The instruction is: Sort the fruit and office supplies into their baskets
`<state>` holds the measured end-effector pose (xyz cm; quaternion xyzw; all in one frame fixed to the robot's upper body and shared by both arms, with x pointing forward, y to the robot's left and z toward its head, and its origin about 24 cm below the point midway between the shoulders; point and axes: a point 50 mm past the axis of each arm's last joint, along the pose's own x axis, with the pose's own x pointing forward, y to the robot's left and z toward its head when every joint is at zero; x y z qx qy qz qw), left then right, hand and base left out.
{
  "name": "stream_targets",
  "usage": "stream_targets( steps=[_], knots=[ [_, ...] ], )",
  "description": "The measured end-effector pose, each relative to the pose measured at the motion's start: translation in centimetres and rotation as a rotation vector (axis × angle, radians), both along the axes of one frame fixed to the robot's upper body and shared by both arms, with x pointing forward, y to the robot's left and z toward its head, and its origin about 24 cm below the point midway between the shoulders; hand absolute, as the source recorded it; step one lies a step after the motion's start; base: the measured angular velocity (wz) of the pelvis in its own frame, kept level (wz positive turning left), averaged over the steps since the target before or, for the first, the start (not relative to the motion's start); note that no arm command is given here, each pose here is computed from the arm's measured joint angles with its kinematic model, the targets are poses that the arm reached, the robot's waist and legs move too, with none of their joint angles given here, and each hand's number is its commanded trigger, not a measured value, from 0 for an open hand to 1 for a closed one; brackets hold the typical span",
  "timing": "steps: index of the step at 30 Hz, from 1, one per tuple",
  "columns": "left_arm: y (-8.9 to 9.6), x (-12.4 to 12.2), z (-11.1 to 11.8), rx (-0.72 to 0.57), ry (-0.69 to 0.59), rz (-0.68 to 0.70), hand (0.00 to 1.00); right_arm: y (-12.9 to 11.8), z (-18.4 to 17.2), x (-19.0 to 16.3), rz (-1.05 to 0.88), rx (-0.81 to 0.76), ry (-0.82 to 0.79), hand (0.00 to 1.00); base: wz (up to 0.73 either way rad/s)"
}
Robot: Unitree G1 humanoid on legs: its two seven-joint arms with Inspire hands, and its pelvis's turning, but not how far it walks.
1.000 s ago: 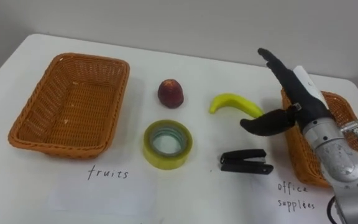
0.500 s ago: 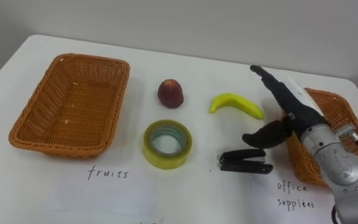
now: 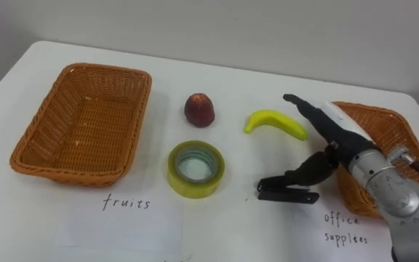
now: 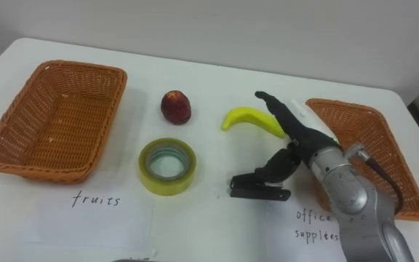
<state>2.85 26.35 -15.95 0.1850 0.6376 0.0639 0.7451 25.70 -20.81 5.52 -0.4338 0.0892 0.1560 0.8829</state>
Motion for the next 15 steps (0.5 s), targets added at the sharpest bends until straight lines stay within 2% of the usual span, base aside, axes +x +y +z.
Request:
stream_targets(
  steps=[15],
  knots=[
    [0.8,-0.1,0.2,0.019,0.014,0.000,0.00,0.0,-1.1,-0.5,0.029,-0.024,0.117,0.00,0.00]
  ],
)
